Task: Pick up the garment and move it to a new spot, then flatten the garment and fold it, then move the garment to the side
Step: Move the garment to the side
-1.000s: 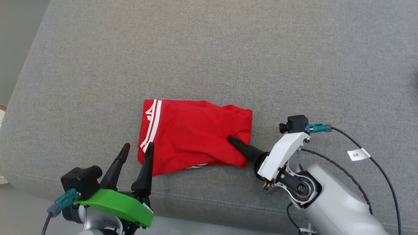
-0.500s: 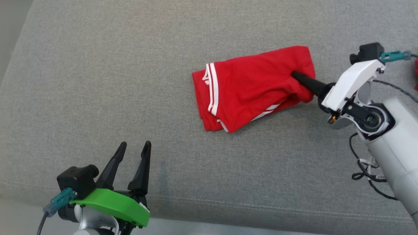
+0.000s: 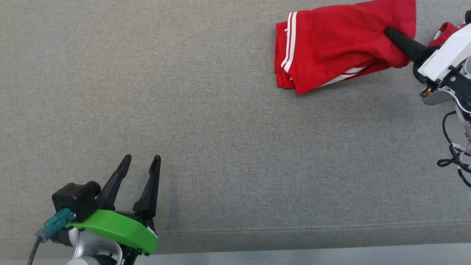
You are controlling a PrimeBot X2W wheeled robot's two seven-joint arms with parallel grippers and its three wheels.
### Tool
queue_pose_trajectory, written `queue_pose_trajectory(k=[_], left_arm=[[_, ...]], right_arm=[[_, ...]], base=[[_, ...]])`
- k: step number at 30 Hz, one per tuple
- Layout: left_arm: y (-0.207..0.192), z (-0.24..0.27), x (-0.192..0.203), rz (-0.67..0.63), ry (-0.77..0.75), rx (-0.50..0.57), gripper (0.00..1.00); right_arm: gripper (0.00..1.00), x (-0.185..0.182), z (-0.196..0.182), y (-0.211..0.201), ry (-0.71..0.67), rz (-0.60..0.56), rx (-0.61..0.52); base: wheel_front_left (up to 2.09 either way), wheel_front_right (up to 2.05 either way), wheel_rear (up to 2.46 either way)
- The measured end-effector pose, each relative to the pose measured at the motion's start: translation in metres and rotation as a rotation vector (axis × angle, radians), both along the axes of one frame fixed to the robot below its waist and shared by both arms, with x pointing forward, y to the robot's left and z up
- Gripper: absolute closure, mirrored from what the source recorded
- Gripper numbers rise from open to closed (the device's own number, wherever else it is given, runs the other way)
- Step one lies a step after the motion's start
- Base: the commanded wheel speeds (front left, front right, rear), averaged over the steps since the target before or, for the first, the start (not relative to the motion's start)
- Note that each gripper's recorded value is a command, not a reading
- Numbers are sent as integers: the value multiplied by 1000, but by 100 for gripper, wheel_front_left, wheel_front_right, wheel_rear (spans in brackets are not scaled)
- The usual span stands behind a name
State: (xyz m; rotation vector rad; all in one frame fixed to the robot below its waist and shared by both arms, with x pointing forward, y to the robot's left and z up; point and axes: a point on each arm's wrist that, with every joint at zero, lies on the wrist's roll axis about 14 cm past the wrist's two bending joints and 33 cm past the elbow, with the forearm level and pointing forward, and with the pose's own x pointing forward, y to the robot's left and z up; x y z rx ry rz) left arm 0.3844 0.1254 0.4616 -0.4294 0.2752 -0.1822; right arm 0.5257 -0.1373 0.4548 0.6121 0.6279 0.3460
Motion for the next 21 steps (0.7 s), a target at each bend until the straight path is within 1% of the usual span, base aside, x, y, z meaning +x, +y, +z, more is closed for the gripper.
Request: queue_pose_trajectory(k=[6, 9, 16, 21], left_arm=[[-19, -6, 11, -75, 11, -5, 0], [-28, -7, 17, -112, 12, 0, 0], [-44, -22, 24, -172, 52, -4, 0], [-54, -27, 26, -214, 64, 1, 0]], right_arm=[[100, 14, 19, -59, -55, -165, -20], [100, 16, 23, -80, -64, -231, -10], [100, 10, 17, -114, -65, -335, -3], [100, -2, 14, -128, -68, -386, 7]], base=[[0, 0, 0], [0, 0, 0], [0, 0, 0], [0, 0, 0]])
